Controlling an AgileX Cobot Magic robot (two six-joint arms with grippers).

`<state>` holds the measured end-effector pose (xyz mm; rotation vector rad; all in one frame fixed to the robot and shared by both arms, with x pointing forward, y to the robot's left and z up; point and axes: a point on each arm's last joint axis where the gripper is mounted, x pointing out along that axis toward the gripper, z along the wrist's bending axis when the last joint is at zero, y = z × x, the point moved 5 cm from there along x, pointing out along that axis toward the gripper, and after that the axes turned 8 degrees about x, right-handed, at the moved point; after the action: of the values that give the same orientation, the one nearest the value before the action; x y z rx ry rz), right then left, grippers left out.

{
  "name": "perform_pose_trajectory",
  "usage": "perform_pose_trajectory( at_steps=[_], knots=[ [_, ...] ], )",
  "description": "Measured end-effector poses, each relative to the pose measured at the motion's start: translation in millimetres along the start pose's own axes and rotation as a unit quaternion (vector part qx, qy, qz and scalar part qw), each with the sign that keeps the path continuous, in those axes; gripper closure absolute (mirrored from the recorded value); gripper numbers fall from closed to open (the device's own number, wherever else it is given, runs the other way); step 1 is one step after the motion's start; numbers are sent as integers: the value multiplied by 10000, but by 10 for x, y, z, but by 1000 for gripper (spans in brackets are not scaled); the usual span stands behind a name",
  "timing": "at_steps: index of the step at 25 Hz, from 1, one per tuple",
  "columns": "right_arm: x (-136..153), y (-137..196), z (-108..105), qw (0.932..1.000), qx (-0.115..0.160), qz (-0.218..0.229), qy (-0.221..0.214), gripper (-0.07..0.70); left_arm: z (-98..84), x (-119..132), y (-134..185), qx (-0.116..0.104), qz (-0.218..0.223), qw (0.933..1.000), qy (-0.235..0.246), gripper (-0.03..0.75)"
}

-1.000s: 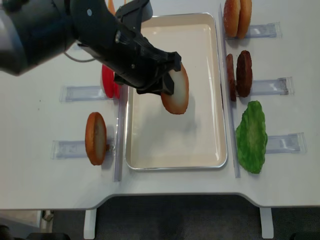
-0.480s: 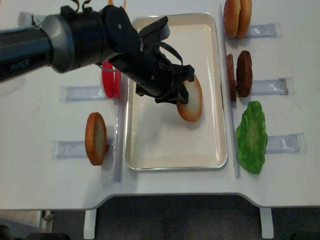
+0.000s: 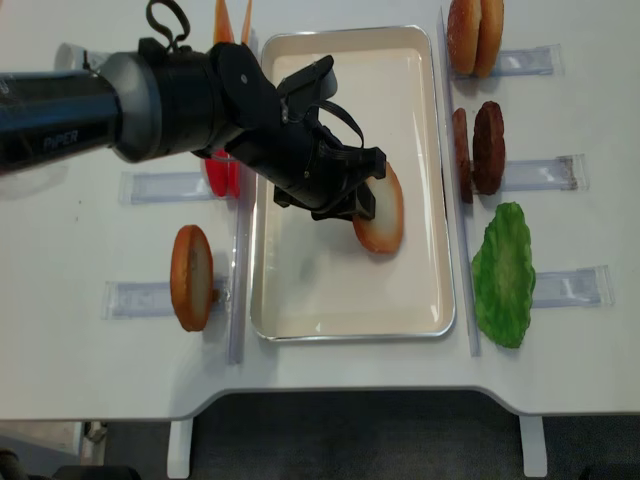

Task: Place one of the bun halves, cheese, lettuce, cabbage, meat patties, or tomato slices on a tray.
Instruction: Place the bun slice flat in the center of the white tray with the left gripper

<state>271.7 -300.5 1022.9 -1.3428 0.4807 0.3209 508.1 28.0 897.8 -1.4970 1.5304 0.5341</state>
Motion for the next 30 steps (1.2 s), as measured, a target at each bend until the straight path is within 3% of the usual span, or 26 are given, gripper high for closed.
perform_pose_trajectory(
  at_steps=[18, 21, 25, 30],
  knots=[
    [0, 0, 0, 10000, 0, 0, 0, 160, 118, -23, 26, -169, 221, 9995, -162, 575],
    [0, 0, 0, 10000, 0, 0, 0, 160, 126, -24, 46, -125, 293, 9993, -187, 454],
    [0, 0, 0, 10000, 0, 0, 0, 160, 141, -27, 76, -126, 401, 9988, -243, 216],
    [0, 0, 0, 10000, 0, 0, 0, 160, 186, -110, 96, -153, 515, 9978, -398, 144]
  ],
)
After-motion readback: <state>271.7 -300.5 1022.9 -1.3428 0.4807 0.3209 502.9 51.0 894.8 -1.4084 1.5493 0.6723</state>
